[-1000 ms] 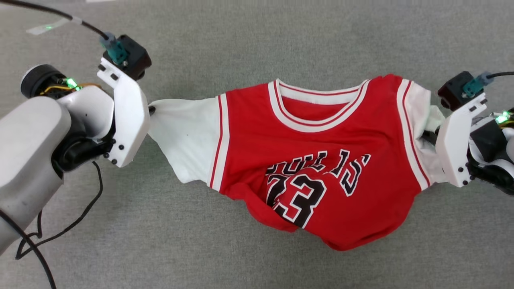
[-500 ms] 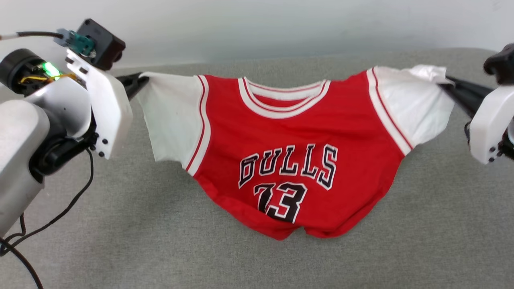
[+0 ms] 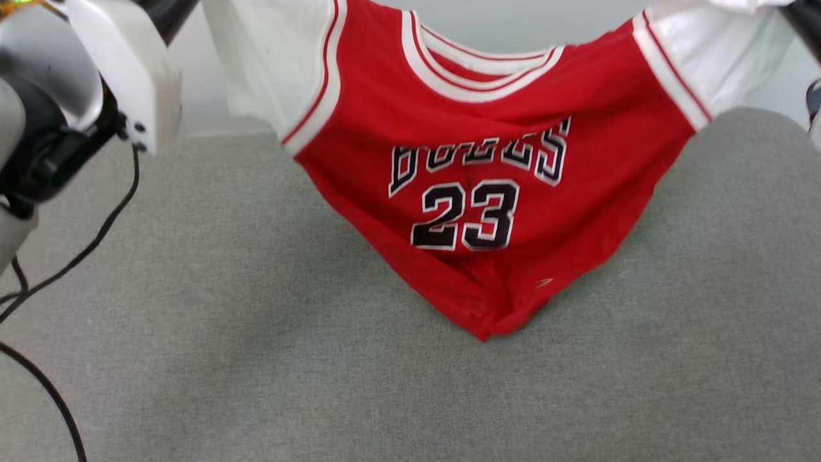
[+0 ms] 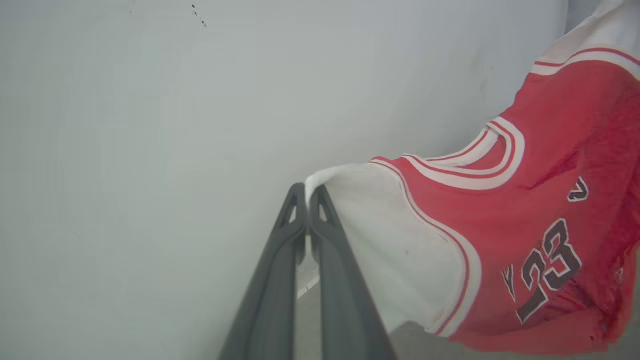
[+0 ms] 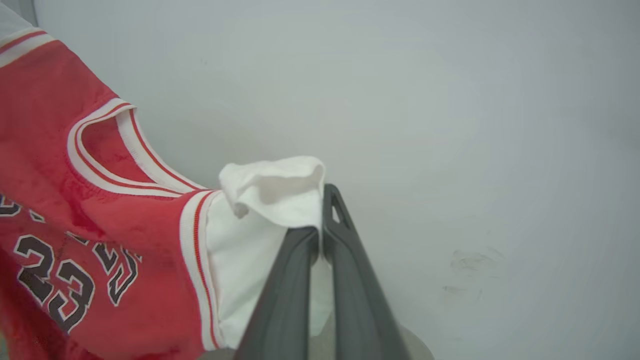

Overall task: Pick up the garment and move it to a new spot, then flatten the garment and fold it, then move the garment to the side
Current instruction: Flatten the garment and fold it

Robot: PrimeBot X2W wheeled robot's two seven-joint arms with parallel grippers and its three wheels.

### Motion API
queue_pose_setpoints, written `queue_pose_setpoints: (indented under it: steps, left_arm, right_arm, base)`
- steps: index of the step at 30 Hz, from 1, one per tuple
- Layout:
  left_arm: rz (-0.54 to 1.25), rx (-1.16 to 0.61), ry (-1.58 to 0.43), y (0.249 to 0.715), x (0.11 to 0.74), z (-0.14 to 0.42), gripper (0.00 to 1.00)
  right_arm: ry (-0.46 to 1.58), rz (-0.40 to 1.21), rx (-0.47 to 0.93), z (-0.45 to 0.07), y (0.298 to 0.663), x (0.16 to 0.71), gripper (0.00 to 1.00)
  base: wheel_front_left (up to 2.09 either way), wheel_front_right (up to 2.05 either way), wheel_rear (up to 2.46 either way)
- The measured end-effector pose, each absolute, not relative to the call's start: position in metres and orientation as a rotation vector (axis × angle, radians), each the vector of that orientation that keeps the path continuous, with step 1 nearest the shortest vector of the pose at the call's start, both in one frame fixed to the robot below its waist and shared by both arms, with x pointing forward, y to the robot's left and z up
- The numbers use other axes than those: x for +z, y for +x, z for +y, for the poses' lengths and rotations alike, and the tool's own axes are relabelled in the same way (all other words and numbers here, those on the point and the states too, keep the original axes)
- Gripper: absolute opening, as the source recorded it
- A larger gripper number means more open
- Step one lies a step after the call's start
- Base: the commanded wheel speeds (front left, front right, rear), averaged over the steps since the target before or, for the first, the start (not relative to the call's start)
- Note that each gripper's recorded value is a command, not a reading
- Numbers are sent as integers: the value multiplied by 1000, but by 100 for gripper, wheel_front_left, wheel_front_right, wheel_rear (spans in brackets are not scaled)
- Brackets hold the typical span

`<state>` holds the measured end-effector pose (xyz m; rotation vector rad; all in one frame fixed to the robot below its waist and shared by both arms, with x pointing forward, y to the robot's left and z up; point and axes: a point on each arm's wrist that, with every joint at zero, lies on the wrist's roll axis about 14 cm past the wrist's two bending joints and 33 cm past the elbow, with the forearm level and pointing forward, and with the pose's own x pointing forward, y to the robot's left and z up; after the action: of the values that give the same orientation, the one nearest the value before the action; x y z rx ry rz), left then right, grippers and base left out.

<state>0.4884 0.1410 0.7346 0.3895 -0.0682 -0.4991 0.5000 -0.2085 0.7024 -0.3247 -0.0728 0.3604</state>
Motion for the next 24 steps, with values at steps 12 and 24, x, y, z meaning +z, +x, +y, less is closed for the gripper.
queue_pose_setpoints:
  steps: [12,24]
  left_arm:
    - [-233,-437,364,561,782,134,0]
    - [-375,-343,328,639,814,152,0]
  right_arm:
    - [-401,-170,305,-186,576,750,0]
    - [-415,-284,236,-172,662,782,0]
  base:
    - [0,0,0]
    - [0,0,0]
